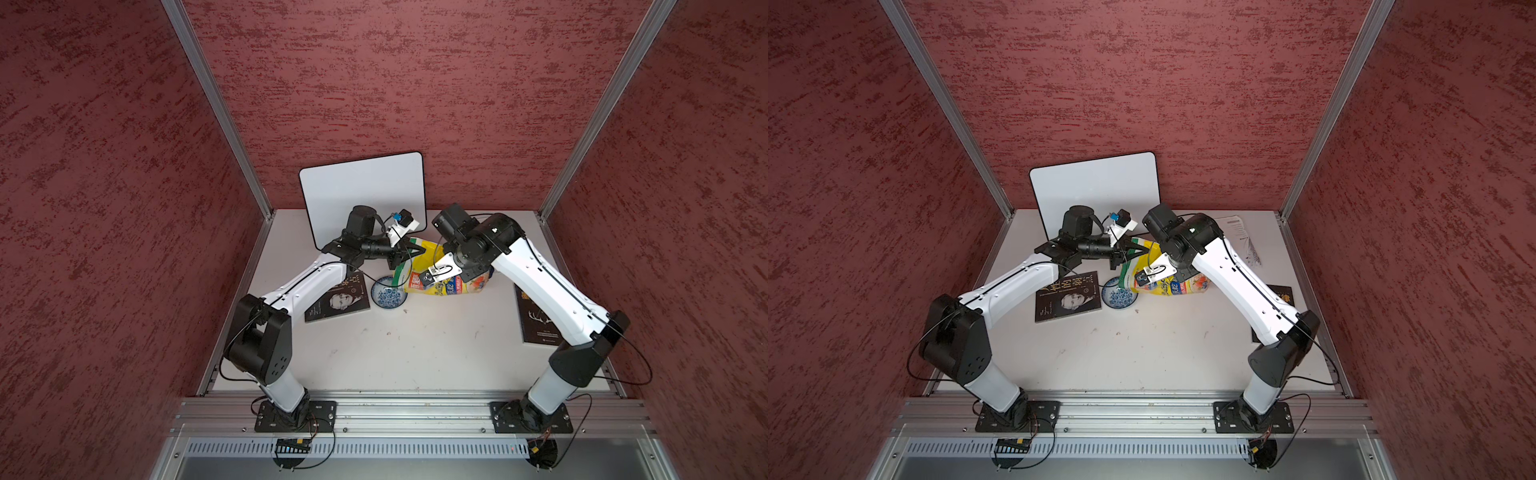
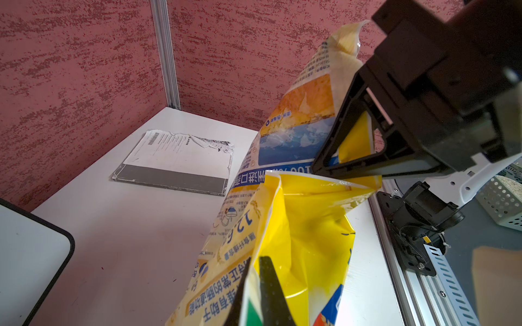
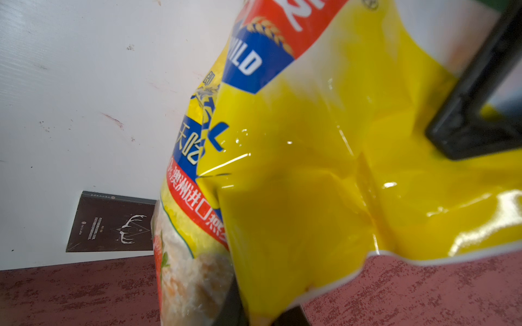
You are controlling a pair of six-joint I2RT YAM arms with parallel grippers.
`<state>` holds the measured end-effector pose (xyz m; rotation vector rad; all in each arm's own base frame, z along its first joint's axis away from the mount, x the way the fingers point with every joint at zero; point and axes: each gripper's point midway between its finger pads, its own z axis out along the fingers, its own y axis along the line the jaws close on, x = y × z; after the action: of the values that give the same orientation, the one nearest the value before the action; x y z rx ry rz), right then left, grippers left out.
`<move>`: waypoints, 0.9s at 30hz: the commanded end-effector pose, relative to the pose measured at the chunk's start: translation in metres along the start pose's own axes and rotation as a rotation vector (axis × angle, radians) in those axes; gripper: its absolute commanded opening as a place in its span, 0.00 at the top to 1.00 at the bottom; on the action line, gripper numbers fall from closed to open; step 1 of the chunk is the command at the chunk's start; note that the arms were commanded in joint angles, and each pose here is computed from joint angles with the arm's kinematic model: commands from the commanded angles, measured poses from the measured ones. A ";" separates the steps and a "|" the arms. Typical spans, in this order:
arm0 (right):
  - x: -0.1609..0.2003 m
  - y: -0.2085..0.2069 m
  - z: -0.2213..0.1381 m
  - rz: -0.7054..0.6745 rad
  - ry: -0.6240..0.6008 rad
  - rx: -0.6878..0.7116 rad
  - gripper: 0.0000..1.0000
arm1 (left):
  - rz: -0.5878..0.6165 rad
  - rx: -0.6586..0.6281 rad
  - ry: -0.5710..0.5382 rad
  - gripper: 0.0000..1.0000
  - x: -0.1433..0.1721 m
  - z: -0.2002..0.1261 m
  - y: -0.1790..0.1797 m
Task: Pour the oats into the breakfast bowl
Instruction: Pour the oats into the bowl.
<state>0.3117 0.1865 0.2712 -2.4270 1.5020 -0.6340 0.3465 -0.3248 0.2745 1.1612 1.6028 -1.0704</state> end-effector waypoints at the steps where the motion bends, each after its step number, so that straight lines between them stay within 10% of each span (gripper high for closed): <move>1: 0.018 -0.025 -0.031 0.055 0.065 0.178 1.00 | 0.000 0.017 -0.016 0.95 -0.002 0.000 -0.005; 27: 0.009 -0.040 -0.040 -0.011 0.112 0.231 1.00 | -0.034 0.028 -0.006 0.94 0.013 0.010 -0.005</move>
<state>0.3107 0.1978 0.2661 -2.4880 1.4128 -0.7238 0.3474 -0.3261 0.2663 1.1357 1.6140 -1.0848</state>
